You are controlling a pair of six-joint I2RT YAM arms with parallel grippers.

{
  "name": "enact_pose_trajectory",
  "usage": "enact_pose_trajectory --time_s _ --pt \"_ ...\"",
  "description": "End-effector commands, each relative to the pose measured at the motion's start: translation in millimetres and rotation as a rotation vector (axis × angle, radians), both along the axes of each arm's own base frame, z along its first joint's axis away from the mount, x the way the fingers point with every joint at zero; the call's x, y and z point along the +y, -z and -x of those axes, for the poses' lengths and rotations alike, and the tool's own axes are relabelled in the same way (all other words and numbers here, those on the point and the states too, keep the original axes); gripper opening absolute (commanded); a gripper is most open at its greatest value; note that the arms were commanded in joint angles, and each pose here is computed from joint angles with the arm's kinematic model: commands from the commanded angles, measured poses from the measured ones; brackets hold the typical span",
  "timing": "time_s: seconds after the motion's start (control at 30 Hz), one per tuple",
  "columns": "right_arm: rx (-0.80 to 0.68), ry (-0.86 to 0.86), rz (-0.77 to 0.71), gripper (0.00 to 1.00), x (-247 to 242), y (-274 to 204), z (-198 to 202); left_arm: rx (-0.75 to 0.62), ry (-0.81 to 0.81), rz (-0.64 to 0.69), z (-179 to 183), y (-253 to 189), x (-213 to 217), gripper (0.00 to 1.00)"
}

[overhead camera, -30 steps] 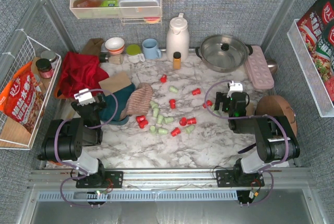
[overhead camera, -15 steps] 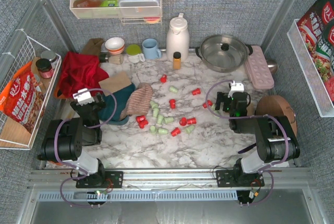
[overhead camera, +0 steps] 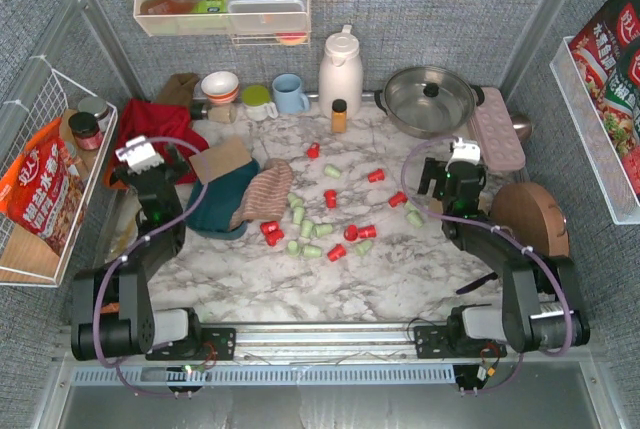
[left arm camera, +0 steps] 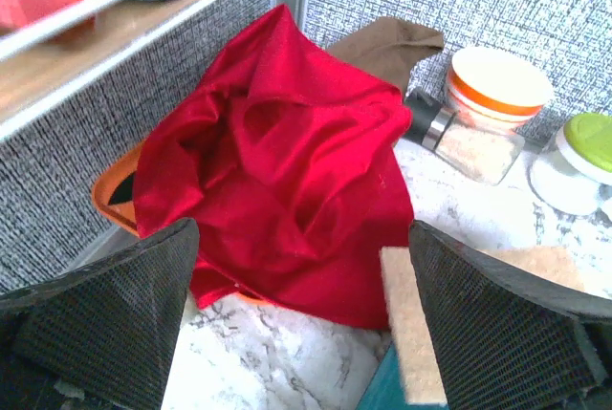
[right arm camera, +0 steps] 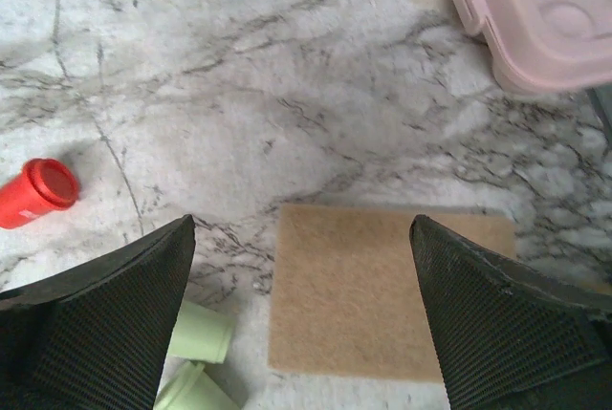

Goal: Mix the coffee capsules in the storage basket

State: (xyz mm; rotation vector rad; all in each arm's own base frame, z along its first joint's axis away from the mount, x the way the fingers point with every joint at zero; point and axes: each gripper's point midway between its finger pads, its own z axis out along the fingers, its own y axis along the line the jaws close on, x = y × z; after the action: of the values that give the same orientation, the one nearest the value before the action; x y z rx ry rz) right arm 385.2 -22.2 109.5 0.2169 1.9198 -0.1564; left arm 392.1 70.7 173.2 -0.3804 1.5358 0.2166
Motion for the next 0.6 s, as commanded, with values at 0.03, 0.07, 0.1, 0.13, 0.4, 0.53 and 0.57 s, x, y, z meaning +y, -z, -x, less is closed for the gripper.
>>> enact_pose_trajectory --time_s 0.03,0.07,0.1,0.13,0.4,0.53,0.57 --pt "0.082 0.104 -0.029 0.99 -11.1 -0.4 15.3 0.276 -0.049 0.022 7.3 14.7 6.9 0.99" --pt "0.089 0.108 -0.046 0.99 -9.5 -1.2 14.5 0.284 -0.047 0.017 8.2 7.2 6.9 0.99" --pt "0.095 0.104 -0.062 0.99 -7.2 -3.4 12.4 0.283 -0.048 0.011 9.8 -1.6 7.5 0.99" --pt "0.103 0.100 -0.073 0.99 -5.2 -5.7 10.2 0.278 -0.056 0.008 14.1 -9.7 8.5 0.99" --pt "0.111 0.109 -0.121 0.99 -1.1 -24.6 15.1 -0.021 -0.157 0.179 68.4 -84.6 14.4 0.99" --pt "0.084 0.056 -0.166 0.99 10.7 -32.9 16.1 -0.053 -0.057 0.265 96.0 -98.6 -6.8 0.99" --pt "0.082 0.042 -0.177 0.99 13.8 -33.2 15.9 -0.090 -0.061 0.303 104.7 -101.8 -7.7 0.99"
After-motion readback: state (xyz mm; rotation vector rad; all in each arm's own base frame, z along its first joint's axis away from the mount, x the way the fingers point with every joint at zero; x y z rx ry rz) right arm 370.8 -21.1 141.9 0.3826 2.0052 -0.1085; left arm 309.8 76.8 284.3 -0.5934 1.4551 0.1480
